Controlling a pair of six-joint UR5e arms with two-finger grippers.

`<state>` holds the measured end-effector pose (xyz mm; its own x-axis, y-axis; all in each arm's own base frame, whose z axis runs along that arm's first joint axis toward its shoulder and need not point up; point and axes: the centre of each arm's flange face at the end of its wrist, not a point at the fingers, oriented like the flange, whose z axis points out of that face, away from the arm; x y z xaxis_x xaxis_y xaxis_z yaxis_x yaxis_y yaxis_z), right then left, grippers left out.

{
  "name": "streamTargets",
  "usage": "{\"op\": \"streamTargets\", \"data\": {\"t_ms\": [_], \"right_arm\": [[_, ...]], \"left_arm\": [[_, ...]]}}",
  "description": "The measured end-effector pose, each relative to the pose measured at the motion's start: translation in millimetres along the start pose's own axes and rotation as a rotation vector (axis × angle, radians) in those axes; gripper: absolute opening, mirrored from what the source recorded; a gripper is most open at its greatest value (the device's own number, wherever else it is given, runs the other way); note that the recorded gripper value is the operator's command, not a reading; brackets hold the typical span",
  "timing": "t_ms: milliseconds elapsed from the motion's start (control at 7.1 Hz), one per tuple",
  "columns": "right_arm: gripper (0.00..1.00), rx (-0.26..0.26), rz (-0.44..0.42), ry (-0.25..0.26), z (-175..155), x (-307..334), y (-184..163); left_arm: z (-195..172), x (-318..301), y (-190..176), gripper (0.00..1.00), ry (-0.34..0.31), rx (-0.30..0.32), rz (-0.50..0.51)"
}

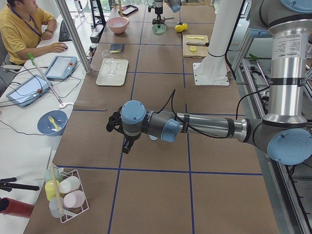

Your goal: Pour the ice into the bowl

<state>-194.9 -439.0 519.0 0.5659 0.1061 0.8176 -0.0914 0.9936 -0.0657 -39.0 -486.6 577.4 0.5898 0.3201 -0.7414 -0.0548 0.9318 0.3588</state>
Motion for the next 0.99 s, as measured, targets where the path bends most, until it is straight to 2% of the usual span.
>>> {"op": "streamTargets", "data": {"t_ms": [141, 423, 704, 986], "right_arm": [[0.00, 0.016, 0.083, -0.041, -1.3, -44.5, -6.4], [0.00, 0.036, 0.190, -0.098, 25.5, -156.1, 2.2], [0.00, 0.033, 0.295, -0.139, 62.8, -301.0, 44.1], [0.00, 0.029, 0.371, -0.155, 93.5, -448.8, 94.1]], "left_arm": [[0.5, -0.6, 0.4, 1.00, 0.001, 0.000, -0.001], [0.8, -0.1, -0.4, 1.00, 0.009, 0.008, 0.012], [0.3, 11.5, -5.1, 1.00, 0.048, 0.058, 0.095], [5.1, 24.1, -8.2, 1.00, 0.081, 0.071, 0.141]]}}
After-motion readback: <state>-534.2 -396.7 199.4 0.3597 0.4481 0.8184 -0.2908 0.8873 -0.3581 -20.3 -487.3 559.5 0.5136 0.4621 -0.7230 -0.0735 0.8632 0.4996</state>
